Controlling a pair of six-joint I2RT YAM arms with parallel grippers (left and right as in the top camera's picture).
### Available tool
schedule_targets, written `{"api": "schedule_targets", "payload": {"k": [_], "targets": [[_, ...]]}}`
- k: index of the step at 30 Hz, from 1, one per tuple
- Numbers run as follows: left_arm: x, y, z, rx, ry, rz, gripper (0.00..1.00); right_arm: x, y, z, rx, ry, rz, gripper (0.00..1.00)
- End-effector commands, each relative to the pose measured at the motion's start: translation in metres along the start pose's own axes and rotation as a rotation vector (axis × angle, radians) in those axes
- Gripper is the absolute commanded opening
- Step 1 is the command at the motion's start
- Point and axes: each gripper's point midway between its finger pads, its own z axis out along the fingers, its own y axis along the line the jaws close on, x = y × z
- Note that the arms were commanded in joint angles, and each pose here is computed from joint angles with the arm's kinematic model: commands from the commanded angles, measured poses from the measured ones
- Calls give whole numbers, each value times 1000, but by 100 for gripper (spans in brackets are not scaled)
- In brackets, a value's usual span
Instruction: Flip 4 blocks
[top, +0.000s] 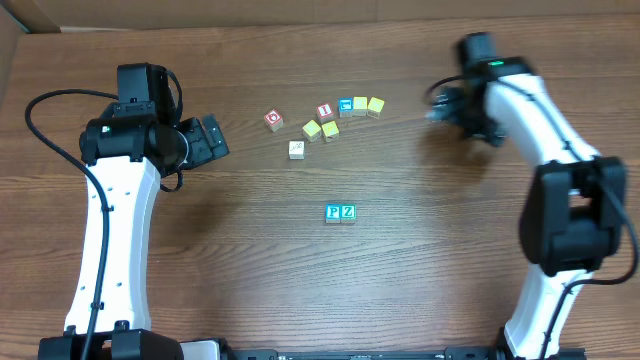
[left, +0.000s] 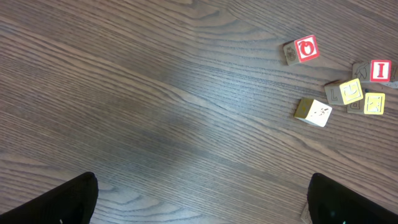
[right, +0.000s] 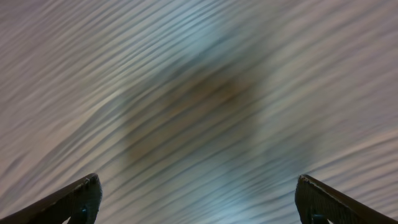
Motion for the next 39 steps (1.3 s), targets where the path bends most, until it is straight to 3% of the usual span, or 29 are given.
{"api": "schedule_targets", "payload": {"k": [1,6,12,22,31,39], "targets": [[-4,0,0,0,-6,-12,100,-28,-41,-3,3,-11,91,100],[-26,-18,-2,86,-90,-19,100,-50,-93,1,7,-6,222,100],[-6,-88,-6,413,22,26,98,-68,-136,3,21,-32,321,100],[41,-147,48,279,129,238,100,-71,-149,4,27,-37,350,100],[3,-168,40,94,187,309,100,-71,-149,4,27,-37,350,100],[2,-195,71,159,247,346,100,-71,-149,4,27,-37,350,100]]}}
